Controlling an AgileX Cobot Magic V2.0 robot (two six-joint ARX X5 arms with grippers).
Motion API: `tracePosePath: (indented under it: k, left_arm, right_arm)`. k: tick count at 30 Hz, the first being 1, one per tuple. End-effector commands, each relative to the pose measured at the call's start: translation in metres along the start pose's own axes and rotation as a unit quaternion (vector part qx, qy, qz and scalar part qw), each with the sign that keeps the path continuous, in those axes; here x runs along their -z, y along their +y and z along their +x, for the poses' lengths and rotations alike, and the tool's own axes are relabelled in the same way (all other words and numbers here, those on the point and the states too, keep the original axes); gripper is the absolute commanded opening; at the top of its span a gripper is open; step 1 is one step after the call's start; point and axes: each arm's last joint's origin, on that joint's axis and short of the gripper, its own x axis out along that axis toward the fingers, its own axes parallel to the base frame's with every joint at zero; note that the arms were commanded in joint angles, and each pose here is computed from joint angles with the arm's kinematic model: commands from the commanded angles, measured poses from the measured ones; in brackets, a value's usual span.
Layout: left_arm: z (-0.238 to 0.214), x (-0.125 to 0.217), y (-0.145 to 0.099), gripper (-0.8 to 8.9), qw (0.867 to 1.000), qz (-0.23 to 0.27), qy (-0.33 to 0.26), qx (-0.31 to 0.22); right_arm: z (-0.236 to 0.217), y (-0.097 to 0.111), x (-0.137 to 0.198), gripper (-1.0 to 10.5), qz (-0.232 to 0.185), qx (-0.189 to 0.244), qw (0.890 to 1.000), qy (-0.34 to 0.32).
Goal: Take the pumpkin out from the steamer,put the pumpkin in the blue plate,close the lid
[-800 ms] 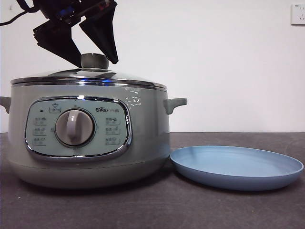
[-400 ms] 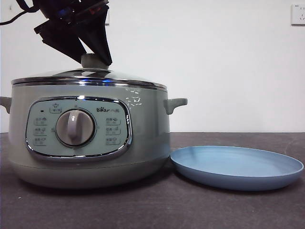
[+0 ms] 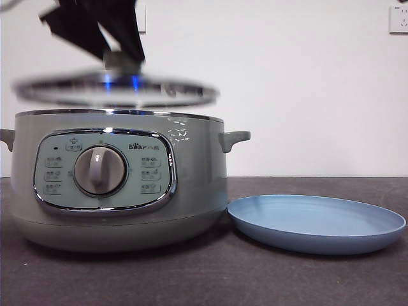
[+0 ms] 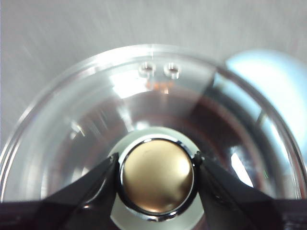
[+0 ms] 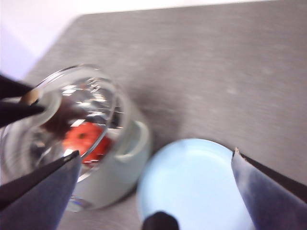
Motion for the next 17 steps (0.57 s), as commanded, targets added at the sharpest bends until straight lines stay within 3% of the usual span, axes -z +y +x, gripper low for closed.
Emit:
tracePosePath:
  k: [1, 12, 17]
  left_arm:
    - [-0.041, -0.018, -0.002, -0.09, 0.996, 0.012, -0.084, -0.005]
    - [-0.139, -0.003, -0.002, -0.09, 0.980, -0.003, -0.147, -0.137]
    - [-0.173, 0.015, -0.002, -0.09, 0.966, -0.016, -0.157, -0.203]
  right_arm:
    - [0.007, 0.003, -0.004, 5.3, -0.002, -0.022, 1.000, -0.006]
    - [0.078, 0.044, -0.005, 5.3, -0.057, -0.139, 0.987, 0.048]
    - [0.123, 0.073, -0.003, 5.3, -0.076, -0.162, 0.978, 0.108]
